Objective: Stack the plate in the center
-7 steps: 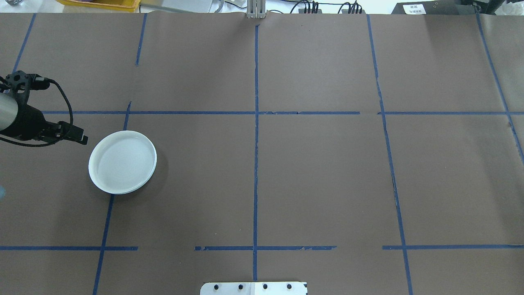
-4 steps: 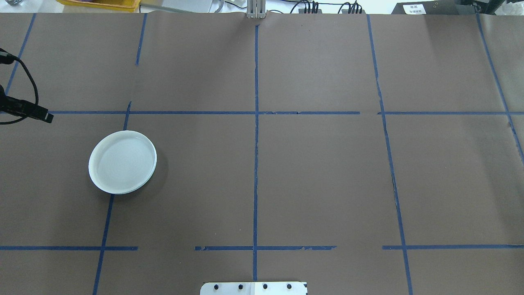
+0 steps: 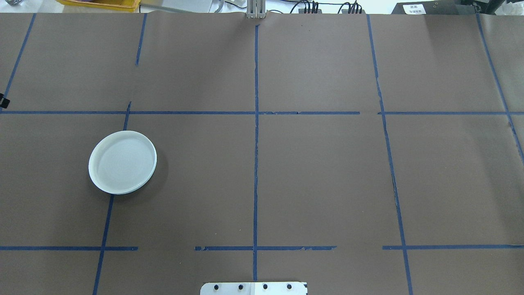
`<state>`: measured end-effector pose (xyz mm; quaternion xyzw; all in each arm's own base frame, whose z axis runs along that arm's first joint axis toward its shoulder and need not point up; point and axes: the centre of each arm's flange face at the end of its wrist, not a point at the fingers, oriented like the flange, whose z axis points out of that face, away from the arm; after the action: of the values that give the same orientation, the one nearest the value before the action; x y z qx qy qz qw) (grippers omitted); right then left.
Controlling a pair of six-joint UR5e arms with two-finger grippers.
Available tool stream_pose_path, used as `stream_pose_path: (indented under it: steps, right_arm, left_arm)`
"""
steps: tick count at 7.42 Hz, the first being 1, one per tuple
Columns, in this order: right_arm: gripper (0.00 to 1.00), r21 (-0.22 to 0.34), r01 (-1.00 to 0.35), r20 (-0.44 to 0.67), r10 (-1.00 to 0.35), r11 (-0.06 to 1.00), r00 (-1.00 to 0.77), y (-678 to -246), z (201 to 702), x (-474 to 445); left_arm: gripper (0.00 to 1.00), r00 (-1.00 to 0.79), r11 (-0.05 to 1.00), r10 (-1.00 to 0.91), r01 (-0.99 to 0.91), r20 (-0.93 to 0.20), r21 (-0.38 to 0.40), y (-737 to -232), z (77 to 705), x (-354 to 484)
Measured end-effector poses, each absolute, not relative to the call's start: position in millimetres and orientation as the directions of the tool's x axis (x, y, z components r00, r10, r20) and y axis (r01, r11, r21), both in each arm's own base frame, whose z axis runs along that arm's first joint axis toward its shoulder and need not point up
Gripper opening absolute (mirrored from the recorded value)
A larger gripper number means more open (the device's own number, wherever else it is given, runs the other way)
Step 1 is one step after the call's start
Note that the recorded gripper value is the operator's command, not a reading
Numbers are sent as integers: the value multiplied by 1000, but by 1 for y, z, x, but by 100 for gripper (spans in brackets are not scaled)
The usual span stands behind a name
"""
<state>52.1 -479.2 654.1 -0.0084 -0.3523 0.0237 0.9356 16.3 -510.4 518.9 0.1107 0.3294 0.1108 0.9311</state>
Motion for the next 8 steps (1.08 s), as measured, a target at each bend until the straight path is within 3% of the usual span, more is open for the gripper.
stream_pose_path:
  steps: [4, 8]
  right_arm:
    - [100, -32, -38, 659, 50, 999, 750, -479, 654, 52]
    - [100, -32, -38, 660, 50, 999, 750, -479, 654, 52]
  left_arm:
    - [100, 701, 992, 126, -97, -701, 82, -470, 613, -61]
    - [100, 691, 997, 69, -75, -719, 24, -461, 641, -71]
